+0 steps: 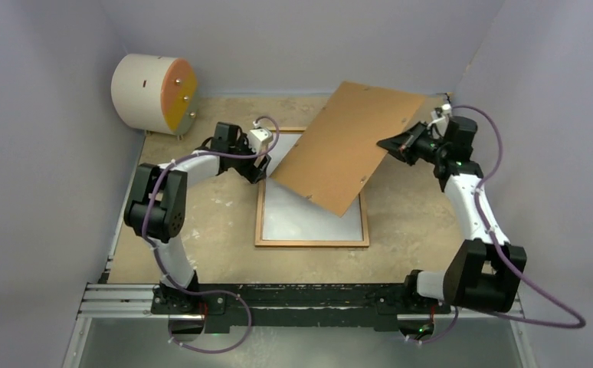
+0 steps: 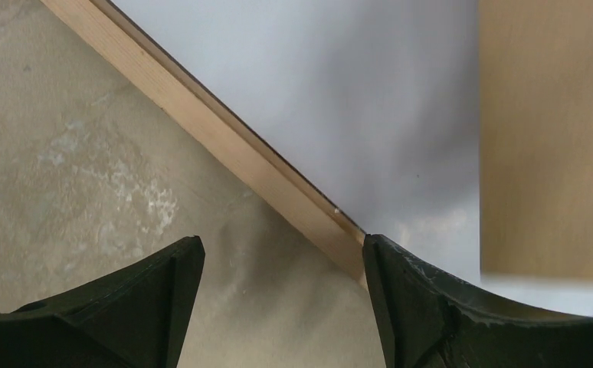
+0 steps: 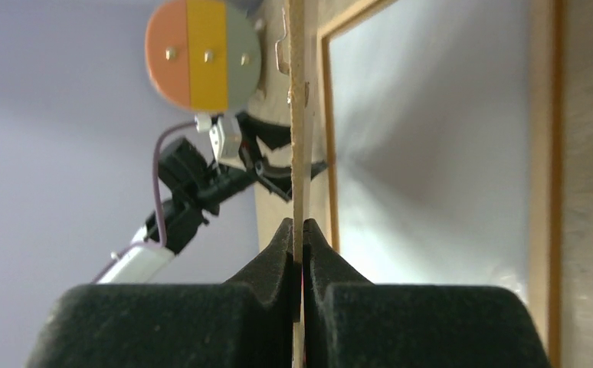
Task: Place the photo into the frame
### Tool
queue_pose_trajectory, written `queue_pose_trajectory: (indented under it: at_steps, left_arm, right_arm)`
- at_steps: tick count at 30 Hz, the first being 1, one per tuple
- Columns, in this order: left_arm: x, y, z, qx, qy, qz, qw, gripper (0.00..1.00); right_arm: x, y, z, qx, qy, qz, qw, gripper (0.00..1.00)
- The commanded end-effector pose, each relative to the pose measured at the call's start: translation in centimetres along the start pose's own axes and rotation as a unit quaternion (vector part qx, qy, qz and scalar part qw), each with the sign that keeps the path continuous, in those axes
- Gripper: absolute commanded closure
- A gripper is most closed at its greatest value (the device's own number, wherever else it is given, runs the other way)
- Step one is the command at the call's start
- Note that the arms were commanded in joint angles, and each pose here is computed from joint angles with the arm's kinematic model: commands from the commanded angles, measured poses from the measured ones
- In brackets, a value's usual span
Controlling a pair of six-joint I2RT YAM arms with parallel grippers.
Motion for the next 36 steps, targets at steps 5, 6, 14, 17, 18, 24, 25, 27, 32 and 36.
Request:
queue_pose_trajectory:
  at_steps: [5,6,14,17,18,24,25,27,32,36]
  left_arm:
    - [-1.6,4.4,-5.8,-0.033,-0.052,0.008,0.998,0.12]
    - [-2.2,4.9,-6.3,-0.036,-0.062,0.004,0.997,0.10]
    - [-4.4,4.9,-8.6,-0.025,-0.082,0.015,0.996,0.02]
    - [-2.8,4.7,-8.4,-0.032,-0.058,0.022,0.998,0.02]
    - [-2.2,4.7,-8.3,-0.035,-0.049,0.025,0.998,0.02]
    - [-0.5,4.6,-8.2,-0.056,-0.031,0.036,0.997,0.02]
    - [-0.3,4.6,-8.1,-0.055,-0.029,0.036,0.997,0.02]
    - [0.1,4.5,-7.8,-0.052,-0.025,0.036,0.998,0.02]
    - [1.5,3.9,-6.6,-0.043,-0.012,0.034,0.998,0.02]
    - [2.2,3.3,-5.5,-0.038,0.001,0.043,0.998,0.03]
  right_arm:
    - [5.1,5.6,2.0,-0.125,0.165,-0.076,0.976,1.00]
    - [5.4,5.6,2.2,-0.129,0.178,-0.082,0.972,1.00]
    - [5.7,1.9,4.5,-0.094,0.261,-0.138,0.951,1.00]
    - [5.4,0.1,5.6,-0.070,0.280,-0.142,0.947,1.00]
    - [5.2,-0.3,5.9,-0.065,0.282,-0.145,0.946,1.00]
    - [5.0,-0.7,7.3,-0.068,0.298,-0.125,0.944,1.00]
    - [5.1,-0.8,7.4,-0.068,0.302,-0.120,0.943,1.00]
    - [5.5,-1.1,7.6,-0.065,0.311,-0.109,0.942,1.00]
    - [6.0,-1.3,7.4,-0.064,0.322,-0.099,0.939,1.00]
    - [6.2,-1.9,7.6,-0.057,0.330,-0.084,0.938,1.00]
Point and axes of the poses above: each gripper's point midway between its finger pads, its own z axis out along the fingers, its own y axis along the line the jaws close on, x = y × z, the point moved 1 cm from there along -z, back along the fingers, and after that the axes turned 8 degrees about z, right-handed, at the moved point
